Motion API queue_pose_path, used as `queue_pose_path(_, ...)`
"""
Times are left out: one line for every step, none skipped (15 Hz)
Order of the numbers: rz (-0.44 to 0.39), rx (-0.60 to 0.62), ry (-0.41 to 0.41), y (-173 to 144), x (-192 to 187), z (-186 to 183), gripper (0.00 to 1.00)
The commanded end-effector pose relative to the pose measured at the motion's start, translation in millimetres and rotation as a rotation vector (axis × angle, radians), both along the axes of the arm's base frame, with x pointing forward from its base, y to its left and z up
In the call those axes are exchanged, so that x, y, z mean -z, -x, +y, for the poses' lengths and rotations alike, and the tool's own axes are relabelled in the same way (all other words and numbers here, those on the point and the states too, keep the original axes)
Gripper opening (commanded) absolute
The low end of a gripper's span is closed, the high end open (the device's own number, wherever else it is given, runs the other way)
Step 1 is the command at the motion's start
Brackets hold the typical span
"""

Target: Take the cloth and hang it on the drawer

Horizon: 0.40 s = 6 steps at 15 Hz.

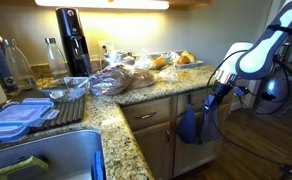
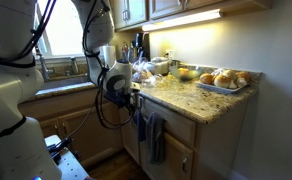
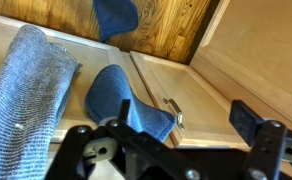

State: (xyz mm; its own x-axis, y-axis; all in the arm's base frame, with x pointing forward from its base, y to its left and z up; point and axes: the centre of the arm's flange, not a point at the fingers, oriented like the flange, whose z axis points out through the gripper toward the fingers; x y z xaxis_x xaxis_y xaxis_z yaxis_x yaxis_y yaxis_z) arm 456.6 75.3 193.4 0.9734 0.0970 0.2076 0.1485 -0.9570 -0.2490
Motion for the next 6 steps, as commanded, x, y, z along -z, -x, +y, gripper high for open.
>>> queue_pose_path(0.029, -0.021, 0.040, 13, -29, -8, 1.00)
queue_pose_path(0.014, -0.011, 0.006, 1, -6, 1, 1.00)
queue_pose_path(0.016, -0.015, 0.010, 0, -8, 2, 1.00)
queue_pose_path(0.016, -0.018, 0.013, 0, -10, 2, 1.00)
queue_pose_path(0.017, -0.019, 0.015, 1, -11, 2, 1.00)
queue_pose_path(0.017, -0.020, 0.015, 1, -11, 2, 1.00)
